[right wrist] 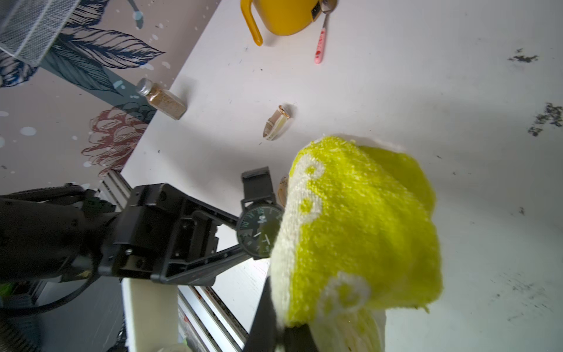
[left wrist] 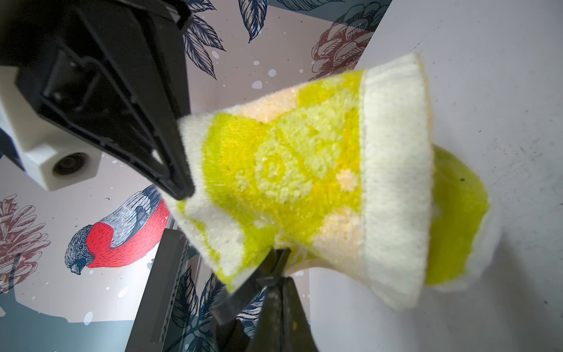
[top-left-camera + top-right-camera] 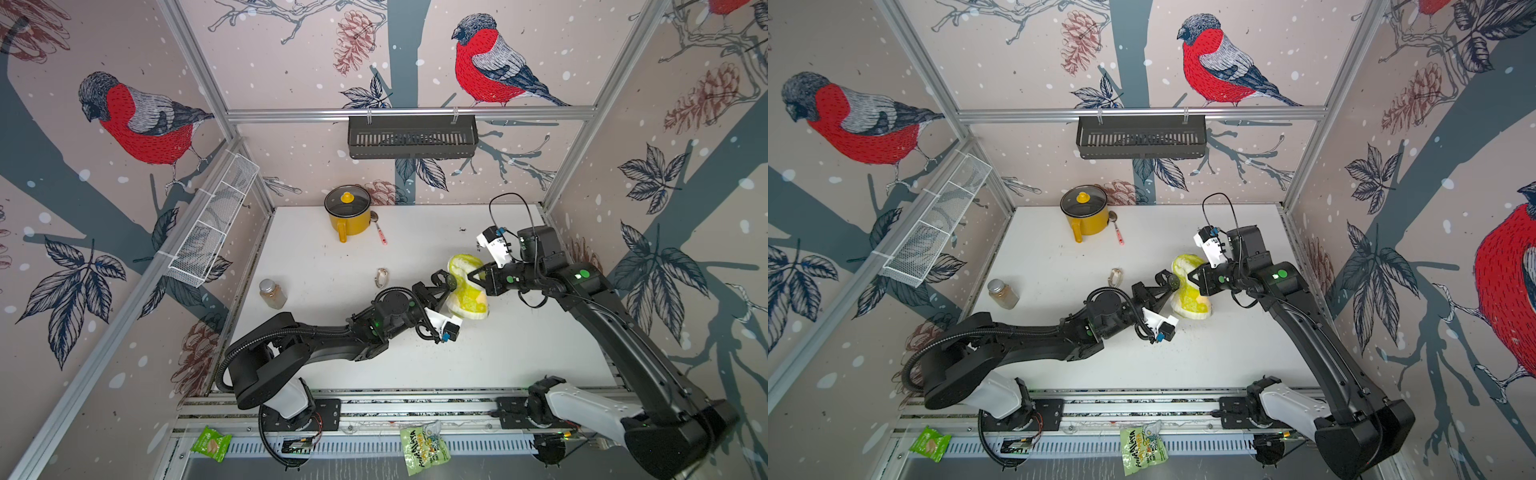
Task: Wipe the watch dial
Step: Wipe the dirt from the watch dial, then place the cleaning item at the center of the board, then place the watch at the center of the board.
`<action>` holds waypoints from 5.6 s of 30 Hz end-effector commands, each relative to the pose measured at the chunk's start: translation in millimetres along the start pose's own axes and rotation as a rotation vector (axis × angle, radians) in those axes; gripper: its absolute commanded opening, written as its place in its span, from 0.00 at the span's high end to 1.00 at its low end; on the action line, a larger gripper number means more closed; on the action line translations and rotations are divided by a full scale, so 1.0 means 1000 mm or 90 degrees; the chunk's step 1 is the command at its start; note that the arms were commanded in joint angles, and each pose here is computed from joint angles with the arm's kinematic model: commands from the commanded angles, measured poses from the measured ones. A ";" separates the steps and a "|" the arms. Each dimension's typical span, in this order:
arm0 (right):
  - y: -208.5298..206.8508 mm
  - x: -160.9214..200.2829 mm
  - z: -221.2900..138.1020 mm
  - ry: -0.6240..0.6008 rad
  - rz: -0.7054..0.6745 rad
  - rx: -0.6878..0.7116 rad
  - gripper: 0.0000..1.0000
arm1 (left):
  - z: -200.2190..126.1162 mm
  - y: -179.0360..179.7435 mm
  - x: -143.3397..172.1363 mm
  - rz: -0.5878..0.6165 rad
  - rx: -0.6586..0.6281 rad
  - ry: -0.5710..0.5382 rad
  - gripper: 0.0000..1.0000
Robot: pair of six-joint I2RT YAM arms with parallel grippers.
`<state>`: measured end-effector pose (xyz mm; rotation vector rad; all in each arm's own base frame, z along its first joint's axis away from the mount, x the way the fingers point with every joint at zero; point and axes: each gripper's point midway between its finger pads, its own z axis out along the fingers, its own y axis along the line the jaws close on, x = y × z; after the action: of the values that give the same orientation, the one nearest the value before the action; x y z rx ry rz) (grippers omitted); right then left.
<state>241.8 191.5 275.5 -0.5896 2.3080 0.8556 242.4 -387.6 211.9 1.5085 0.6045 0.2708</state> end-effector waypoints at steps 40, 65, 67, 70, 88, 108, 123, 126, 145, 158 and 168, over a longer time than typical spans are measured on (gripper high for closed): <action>0.010 0.009 0.049 0.048 0.009 -0.081 0.95 | -0.008 0.031 -0.009 0.013 -0.070 -0.016 1.00; 0.000 0.018 0.049 0.034 0.033 -0.108 0.94 | -0.009 0.039 -0.015 0.024 -0.086 -0.022 1.00; -0.001 0.017 0.050 0.034 0.030 -0.107 0.94 | -0.009 0.038 -0.016 0.025 -0.083 -0.023 1.00; -0.008 0.018 0.053 0.040 0.035 -0.093 0.94 | -0.010 0.038 -0.016 0.027 -0.083 -0.022 1.00; -0.093 -0.006 0.004 -0.033 0.141 0.129 0.94 | 0.012 -0.002 0.017 -0.113 0.065 0.018 1.00; -0.150 -0.010 -0.014 -0.015 0.259 0.312 0.94 | 0.076 -0.041 0.142 -0.426 0.131 0.204 1.00; -0.172 -0.004 -0.013 0.010 0.273 0.329 0.94 | 0.096 -0.091 0.172 -0.494 0.223 0.293 1.00; -0.180 -0.002 -0.014 0.004 0.276 0.348 0.94 | 0.096 -0.103 0.185 -0.489 0.244 0.330 1.00; -0.204 0.002 -0.008 0.041 0.284 0.389 0.93 | 0.106 -0.119 0.257 -0.381 0.151 0.524 1.00; -0.219 0.023 0.025 0.100 0.301 0.359 0.90 | 0.110 -0.120 0.238 -0.422 0.177 0.485 0.97; -0.221 0.039 0.033 0.121 0.304 0.353 0.79 | 0.112 -0.122 0.224 -0.456 0.194 0.453 0.72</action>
<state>352.3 52.6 134.9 0.1534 2.7646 0.3159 468.5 -366.4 33.6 1.3603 1.7746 0.2142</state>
